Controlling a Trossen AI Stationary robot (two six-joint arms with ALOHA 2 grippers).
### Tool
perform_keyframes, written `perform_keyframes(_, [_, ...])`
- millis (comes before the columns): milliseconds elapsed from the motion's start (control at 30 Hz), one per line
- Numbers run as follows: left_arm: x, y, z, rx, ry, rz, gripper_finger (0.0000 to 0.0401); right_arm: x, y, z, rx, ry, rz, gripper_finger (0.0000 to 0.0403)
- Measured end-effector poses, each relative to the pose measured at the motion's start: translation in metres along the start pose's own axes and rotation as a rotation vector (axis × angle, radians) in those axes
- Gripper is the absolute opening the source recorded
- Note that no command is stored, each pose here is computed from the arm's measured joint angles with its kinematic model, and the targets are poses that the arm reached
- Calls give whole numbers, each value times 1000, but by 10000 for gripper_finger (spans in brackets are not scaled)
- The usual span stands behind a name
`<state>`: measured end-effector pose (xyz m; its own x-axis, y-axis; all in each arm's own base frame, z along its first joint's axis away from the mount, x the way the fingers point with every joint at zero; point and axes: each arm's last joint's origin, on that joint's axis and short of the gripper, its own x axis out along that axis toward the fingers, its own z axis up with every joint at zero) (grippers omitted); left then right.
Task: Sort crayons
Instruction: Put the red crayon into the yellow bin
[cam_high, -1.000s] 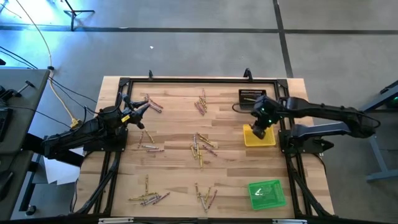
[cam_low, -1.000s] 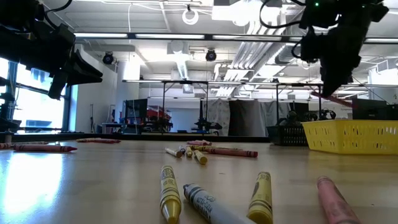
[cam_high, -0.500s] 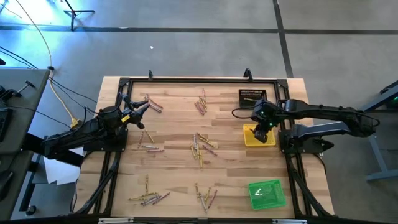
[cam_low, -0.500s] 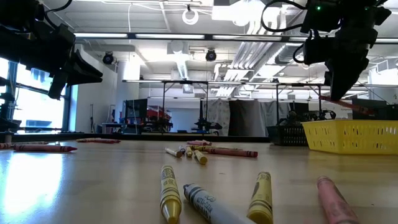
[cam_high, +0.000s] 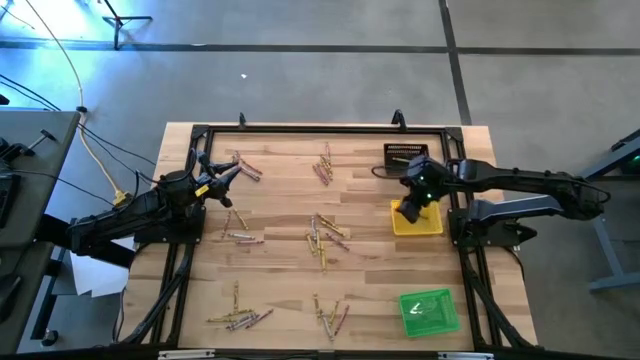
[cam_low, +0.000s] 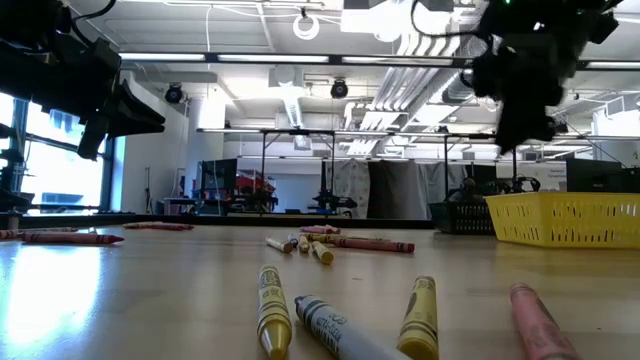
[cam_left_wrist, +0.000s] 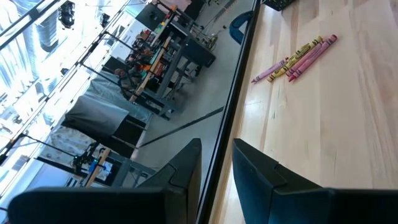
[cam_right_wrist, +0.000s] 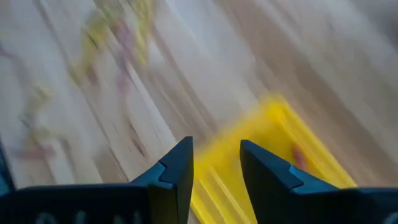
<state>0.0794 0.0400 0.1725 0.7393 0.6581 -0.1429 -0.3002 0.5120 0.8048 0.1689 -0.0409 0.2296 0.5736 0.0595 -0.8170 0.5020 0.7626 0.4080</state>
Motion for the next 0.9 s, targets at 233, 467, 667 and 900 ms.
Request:
perform_keyframes(233, [0,0,0,0,-1,0,77,23,5,40,45,-213,38,118])
perform_keyframes(467, [0,0,0,0,0,0,77,62,6,94,108,-136,-33,119])
perform_keyframes(667, [0,0,0,0,0,0,77,86,10,154,134,-169,-68,119])
perform_keyframes(900, [0,0,0,0,0,0,77,109,4,203,197,-96,-166,119])
